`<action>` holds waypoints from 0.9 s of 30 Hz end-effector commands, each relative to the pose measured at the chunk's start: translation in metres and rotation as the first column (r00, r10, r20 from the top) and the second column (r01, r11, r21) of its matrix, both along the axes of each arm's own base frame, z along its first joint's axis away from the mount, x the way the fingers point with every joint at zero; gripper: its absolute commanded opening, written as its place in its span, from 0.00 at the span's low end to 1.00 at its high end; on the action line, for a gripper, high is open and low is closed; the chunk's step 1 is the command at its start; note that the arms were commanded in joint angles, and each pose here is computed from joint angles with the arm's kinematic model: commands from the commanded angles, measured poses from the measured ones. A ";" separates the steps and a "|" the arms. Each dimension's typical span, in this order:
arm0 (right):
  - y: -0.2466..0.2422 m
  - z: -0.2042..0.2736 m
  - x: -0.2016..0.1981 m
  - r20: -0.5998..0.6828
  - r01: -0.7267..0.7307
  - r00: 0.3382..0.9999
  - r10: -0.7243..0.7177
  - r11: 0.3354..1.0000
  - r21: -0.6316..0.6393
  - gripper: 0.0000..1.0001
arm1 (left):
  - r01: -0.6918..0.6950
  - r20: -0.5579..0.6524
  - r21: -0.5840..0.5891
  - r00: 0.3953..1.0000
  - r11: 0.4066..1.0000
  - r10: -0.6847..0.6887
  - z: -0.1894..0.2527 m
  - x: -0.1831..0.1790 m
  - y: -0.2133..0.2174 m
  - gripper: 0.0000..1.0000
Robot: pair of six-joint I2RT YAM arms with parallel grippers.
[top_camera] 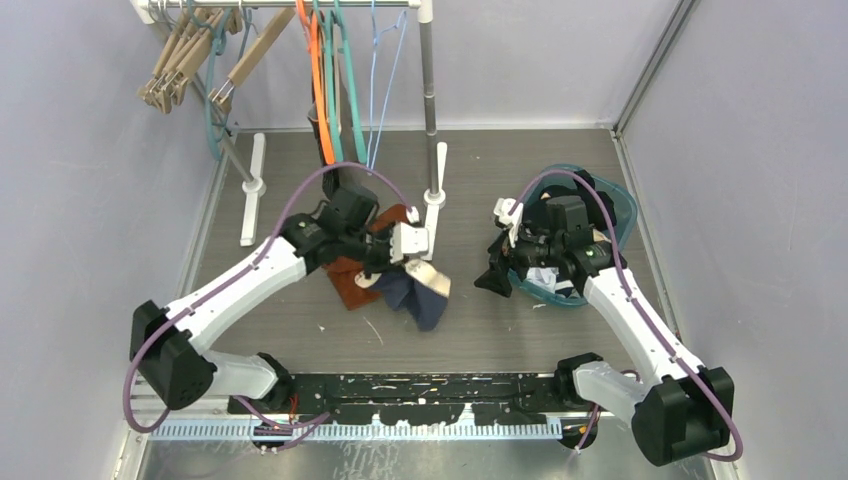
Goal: Remove the underwear clipped to the hanger
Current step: Pick up the underwear from the center of the board, then place the underwear in the bin.
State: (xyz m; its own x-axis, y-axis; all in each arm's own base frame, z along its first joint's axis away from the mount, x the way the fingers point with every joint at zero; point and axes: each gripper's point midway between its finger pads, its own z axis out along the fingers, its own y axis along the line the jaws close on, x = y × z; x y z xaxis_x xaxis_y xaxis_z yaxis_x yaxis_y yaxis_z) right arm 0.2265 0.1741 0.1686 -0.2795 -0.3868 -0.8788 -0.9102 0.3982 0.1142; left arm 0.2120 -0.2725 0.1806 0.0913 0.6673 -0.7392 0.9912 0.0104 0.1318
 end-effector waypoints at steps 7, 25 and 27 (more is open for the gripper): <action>0.057 0.104 -0.021 0.165 -0.272 0.954 0.250 0.954 0.128 0.98 | -0.149 -0.047 -0.194 0.989 0.970 0.142 0.099 0.011 -0.014 0.00; 0.128 0.101 -0.029 0.130 -0.366 0.928 0.350 0.922 0.126 0.23 | -0.231 -0.258 -0.359 0.956 0.904 0.142 0.130 -0.003 -0.017 0.00; 0.122 0.100 -0.024 0.157 -0.339 0.934 0.322 0.936 0.099 0.02 | -0.238 -0.259 -0.387 0.955 0.891 0.143 0.136 -0.003 -0.013 0.00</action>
State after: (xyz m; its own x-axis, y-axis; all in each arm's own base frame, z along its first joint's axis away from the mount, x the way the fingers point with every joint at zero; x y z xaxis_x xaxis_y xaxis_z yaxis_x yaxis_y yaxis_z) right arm 0.1930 0.2965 0.2408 -0.1173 -0.3696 -0.9217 -0.9930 0.0286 0.1149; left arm 0.2119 -0.2894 0.2727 -0.2495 0.4272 -0.8691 0.9607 0.2219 -0.1667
